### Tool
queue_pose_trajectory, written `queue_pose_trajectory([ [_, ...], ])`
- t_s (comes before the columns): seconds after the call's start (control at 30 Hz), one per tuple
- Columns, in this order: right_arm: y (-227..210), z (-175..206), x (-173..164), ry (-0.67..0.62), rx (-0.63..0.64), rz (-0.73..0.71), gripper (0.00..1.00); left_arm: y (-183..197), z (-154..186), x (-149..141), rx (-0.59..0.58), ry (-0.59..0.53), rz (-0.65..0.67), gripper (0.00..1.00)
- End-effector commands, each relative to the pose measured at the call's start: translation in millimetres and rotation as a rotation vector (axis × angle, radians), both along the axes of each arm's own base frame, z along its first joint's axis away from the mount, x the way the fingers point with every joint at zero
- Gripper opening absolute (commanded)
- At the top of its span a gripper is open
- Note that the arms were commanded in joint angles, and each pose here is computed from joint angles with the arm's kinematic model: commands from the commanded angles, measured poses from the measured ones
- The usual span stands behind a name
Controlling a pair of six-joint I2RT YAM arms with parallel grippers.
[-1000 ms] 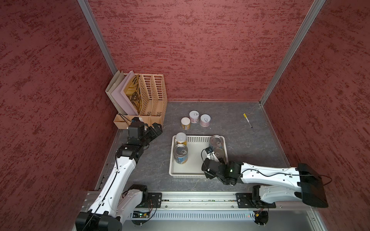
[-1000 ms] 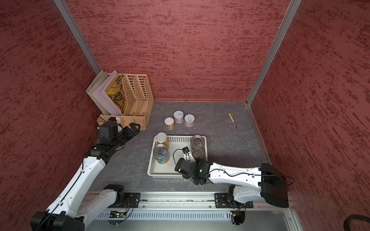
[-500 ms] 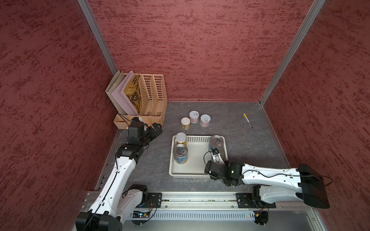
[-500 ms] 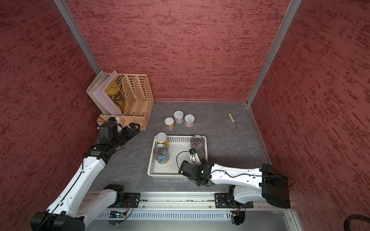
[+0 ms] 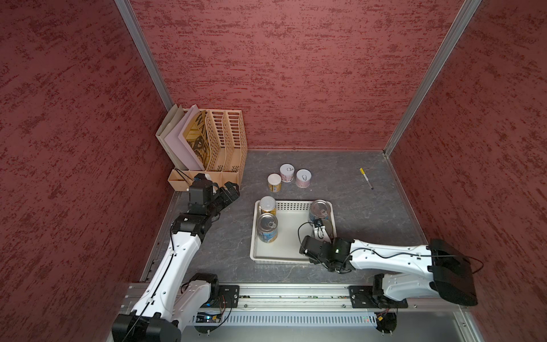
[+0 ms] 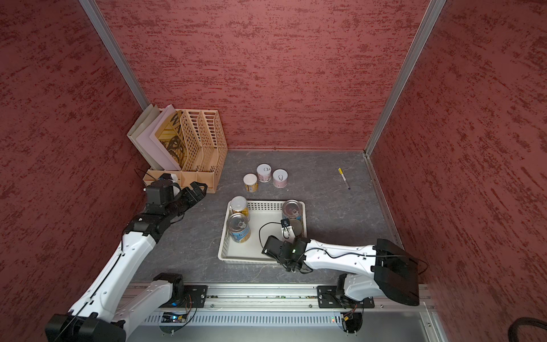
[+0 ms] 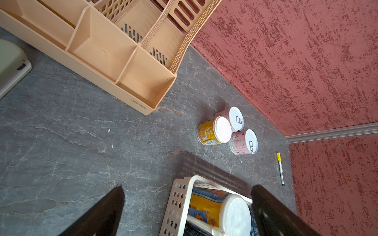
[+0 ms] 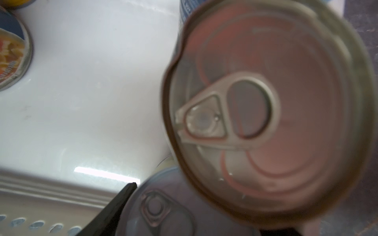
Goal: Put the canned food in the basket
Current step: Place the canned food in the basket.
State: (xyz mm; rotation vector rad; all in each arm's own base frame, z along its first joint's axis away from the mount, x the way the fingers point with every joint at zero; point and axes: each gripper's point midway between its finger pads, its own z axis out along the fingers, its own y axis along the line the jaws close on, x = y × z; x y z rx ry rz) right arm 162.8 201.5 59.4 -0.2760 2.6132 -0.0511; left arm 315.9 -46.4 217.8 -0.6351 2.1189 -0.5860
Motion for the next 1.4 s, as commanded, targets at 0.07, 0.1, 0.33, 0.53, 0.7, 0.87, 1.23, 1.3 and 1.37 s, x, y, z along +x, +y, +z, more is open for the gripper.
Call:
queue_pose_trajectory([
  [0.07, -29.7, -8.3, -4.2, 0.016, -0.140, -0.004, 0.75, 0.0, 5.8, 1.3, -0.013, -0.017, -0.001, 1.00],
  [0.1, -32.3, -6.7, -3.8, 0.011, -0.147, -0.011, 0.78, 0.0, 5.9, 1.3, -0.013, -0.017, -0.001, 1.00],
  [0.33, -42.2, 7.3, -4.7, -0.013, -0.133, -0.029, 0.89, -0.6, 5.1, 1.2, -0.016, -0.015, -0.004, 1.00],
  [0.53, -45.4, 11.1, -5.7, -0.014, -0.136, -0.022, 0.90, -0.7, 4.6, 1.8, -0.017, -0.012, -0.005, 1.00],
  [0.7, -40.4, 19.1, -3.4, -0.019, -0.139, -0.011, 0.91, -2.2, 3.5, 2.2, -0.019, -0.009, -0.012, 1.00],
  [0.87, -25.9, 40.4, -0.1, -0.034, -0.089, 0.041, 0.91, -4.1, 3.0, 3.4, -0.023, -0.009, -0.023, 1.00],
  [1.23, -6.1, 119.4, 6.2, -0.154, 0.113, 0.147, 0.93, -19.8, -5.5, 12.8, -0.055, 0.025, -0.092, 1.00],
  [1.3, -3.0, 132.3, 8.0, -0.196, 0.160, 0.169, 0.93, -25.7, -8.2, 16.3, -0.048, 0.037, -0.114, 1.00],
  [1.37, -3.2, 146.4, 12.4, -0.257, 0.201, 0.176, 0.94, -35.6, -8.2, 21.2, -0.032, 0.048, -0.153, 1.00],
])
